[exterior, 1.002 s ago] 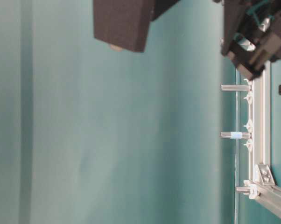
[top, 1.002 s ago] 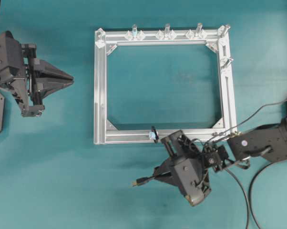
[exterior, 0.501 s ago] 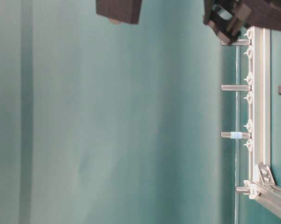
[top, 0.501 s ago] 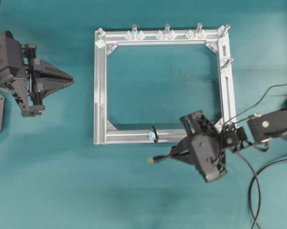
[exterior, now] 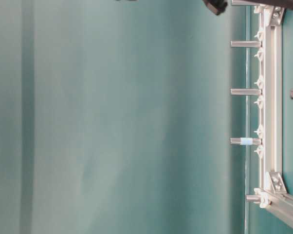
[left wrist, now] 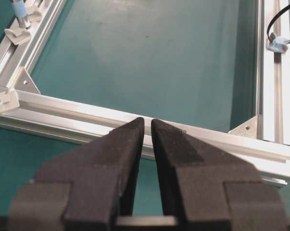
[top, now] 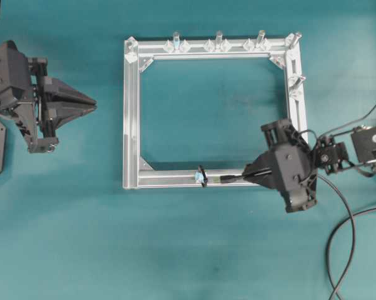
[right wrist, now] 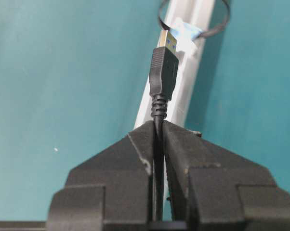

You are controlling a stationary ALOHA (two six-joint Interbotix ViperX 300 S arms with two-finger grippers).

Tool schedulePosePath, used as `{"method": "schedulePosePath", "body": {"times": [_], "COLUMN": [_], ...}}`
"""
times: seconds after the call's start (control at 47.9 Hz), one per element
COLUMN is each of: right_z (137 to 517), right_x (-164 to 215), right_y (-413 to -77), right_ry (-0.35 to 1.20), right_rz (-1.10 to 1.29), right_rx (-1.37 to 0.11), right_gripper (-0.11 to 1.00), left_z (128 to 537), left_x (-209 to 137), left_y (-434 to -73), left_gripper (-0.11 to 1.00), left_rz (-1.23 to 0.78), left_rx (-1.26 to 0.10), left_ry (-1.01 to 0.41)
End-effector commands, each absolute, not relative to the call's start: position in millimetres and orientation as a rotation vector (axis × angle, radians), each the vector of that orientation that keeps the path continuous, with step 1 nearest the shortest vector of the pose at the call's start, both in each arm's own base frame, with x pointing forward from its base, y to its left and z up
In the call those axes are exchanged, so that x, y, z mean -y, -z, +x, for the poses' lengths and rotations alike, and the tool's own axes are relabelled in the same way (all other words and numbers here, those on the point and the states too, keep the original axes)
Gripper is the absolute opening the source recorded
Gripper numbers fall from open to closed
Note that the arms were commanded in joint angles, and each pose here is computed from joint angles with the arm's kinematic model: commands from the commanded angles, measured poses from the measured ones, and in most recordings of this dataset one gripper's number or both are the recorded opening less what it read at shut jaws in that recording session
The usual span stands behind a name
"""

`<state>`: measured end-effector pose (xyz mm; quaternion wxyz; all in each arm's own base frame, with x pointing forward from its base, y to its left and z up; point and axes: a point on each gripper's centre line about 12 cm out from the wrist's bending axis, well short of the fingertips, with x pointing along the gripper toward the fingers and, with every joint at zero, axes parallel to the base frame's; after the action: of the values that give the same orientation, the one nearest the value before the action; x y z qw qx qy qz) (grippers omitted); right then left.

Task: Insert the wire through the string loop located in the center.
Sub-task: 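Move the right gripper right and align the connector with the zip-tie loop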

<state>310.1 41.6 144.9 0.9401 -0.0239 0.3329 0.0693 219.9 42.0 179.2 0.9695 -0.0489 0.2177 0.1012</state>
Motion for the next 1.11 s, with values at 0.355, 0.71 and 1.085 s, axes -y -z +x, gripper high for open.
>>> {"method": "schedulePosePath", "body": {"times": [0.355, 0.71, 1.085], "right_z": [309.9, 309.6, 310.9], "right_x": [-35.8, -35.8, -36.0], "right_y": [-158.6, -158.2, -159.2], "right_ry": [-0.121, -0.121, -0.121], "right_rz": [-0.03, -0.03, -0.03], "right_rx": [-0.631, -0.631, -0.628], "right_gripper": [0.07, 0.07, 0.07], "left_z": [224.5, 224.8, 223.9], "left_x": [-42.1, -42.1, -42.0], "left_y": [-187.1, -187.6, -186.0], "left_gripper": [0.17, 0.17, 0.17], "left_rz": [-0.095, -0.096, -0.096], "left_rx": [-0.414, -0.412, -0.417], "left_ry": [-0.2, -0.201, -0.201]}}
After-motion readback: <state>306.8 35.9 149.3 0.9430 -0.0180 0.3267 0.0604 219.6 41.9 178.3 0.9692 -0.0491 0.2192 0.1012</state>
